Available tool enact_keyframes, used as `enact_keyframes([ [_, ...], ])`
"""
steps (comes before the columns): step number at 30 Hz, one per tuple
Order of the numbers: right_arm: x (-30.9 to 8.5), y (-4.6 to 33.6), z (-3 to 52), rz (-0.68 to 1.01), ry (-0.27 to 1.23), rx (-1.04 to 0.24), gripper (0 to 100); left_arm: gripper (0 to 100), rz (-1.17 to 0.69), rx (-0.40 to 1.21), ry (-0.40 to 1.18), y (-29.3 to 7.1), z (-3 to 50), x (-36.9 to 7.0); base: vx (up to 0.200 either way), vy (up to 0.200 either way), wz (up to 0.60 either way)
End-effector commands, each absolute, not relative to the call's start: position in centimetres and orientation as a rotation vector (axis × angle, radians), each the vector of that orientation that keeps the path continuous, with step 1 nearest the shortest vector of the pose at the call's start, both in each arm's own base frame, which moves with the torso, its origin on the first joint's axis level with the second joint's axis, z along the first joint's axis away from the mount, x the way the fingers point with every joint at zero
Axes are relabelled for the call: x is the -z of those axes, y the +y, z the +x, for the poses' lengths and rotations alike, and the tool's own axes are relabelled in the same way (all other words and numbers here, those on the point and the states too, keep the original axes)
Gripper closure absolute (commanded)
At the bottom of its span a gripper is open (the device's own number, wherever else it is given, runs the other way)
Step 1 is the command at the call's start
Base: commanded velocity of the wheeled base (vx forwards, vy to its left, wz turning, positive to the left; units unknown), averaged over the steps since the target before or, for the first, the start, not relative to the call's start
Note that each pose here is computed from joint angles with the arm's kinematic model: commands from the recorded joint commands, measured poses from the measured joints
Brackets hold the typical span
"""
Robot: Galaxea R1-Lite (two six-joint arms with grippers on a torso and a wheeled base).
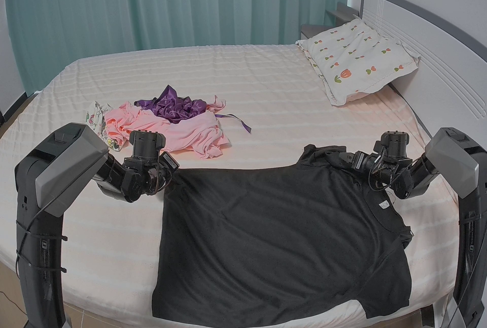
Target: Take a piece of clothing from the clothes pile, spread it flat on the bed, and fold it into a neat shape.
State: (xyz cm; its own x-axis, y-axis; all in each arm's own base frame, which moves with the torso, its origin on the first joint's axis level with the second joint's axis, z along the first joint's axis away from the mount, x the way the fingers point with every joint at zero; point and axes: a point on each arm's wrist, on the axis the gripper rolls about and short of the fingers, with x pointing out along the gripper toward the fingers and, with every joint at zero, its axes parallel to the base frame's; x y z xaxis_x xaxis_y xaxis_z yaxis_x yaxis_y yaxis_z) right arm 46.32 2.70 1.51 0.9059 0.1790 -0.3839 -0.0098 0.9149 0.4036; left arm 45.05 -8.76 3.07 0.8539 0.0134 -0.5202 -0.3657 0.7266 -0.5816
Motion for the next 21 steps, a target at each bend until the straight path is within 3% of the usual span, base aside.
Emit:
enact_keyframes([
  [1,-1.2,3.8,46.1,0.394,0.457,-0.127,0,100,-0.734,-0.221,0.517,-8.7,44.9,-3.1,0.000,0.000,0.00],
  [6,-0.8,4.3,46.2,0.381,0.478,-0.159,0,100,-0.732,-0.226,0.520,-8.7,44.9,-3.0,0.000,0.000,0.00],
  [7,-0.9,4.4,46.3,0.380,0.473,-0.163,100,100,-0.731,-0.230,0.517,-8.7,44.9,-3.0,0.000,0.000,0.00],
  [21,-2.4,2.2,47.8,0.438,0.387,-0.125,100,100,-0.724,-0.253,0.512,-8.5,44.9,-3.1,0.000,0.000,0.00],
])
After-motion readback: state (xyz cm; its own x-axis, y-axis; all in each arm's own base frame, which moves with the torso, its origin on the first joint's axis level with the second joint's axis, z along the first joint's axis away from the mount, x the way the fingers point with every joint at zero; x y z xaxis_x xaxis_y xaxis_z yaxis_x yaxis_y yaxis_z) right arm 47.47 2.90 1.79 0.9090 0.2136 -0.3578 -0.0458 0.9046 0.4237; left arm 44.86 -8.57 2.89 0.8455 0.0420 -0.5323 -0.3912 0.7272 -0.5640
